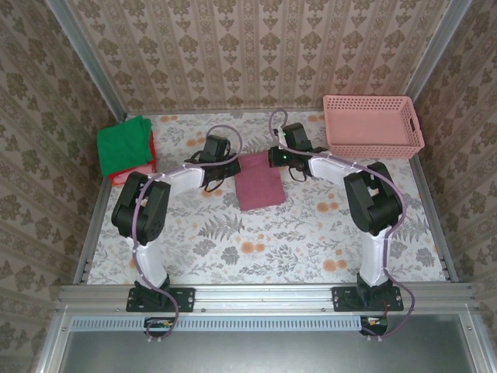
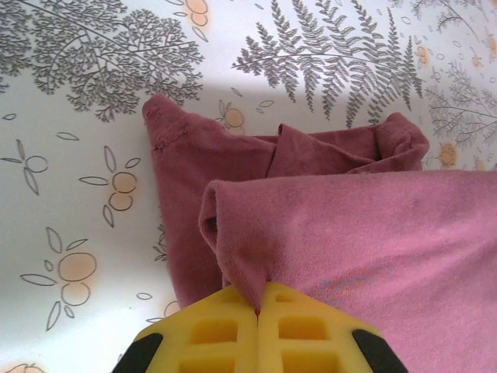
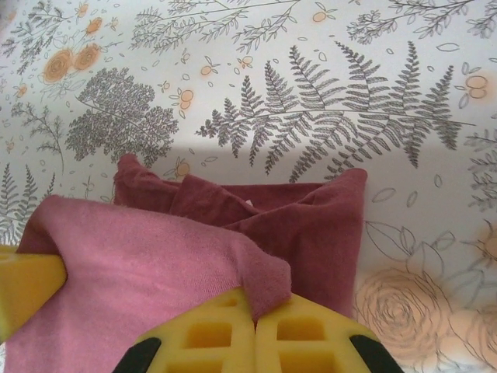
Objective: Fold and stack the t-shirts
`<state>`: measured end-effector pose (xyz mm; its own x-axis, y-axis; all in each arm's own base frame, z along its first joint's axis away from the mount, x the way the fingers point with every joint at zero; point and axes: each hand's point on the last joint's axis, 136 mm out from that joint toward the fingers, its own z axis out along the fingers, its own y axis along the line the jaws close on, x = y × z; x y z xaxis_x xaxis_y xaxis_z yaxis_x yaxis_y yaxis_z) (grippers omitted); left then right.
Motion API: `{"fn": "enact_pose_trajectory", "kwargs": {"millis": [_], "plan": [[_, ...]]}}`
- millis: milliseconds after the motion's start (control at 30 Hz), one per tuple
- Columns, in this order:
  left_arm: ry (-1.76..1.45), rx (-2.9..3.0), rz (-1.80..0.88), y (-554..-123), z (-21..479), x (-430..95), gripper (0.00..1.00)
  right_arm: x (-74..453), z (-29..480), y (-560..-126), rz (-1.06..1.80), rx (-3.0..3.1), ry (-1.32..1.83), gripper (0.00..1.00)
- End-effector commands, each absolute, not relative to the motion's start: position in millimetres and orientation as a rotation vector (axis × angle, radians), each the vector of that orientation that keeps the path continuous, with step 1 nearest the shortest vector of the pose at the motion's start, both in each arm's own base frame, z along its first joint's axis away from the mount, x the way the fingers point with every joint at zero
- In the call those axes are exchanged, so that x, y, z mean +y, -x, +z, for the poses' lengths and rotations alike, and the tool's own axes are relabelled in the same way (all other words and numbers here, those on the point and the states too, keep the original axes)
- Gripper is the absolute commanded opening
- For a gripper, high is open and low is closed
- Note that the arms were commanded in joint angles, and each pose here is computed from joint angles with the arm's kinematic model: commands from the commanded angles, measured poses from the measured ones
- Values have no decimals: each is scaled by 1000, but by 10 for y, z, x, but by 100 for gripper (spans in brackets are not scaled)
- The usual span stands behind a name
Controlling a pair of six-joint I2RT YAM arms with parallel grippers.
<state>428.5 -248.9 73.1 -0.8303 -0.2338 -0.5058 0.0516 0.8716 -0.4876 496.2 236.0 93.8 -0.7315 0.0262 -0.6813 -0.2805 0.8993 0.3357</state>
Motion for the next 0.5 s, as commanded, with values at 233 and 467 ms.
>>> {"fn": "enact_pose_trajectory", "kwargs": {"millis": [233,467], "plan": [[217,2494,-576,-4450,472,-2341,0,2428,746,-5264,532,2318,166,5],[259,2487,-568,-4352,454,-2256,25,2315,896,-5159,510,2282,144,61]]}}
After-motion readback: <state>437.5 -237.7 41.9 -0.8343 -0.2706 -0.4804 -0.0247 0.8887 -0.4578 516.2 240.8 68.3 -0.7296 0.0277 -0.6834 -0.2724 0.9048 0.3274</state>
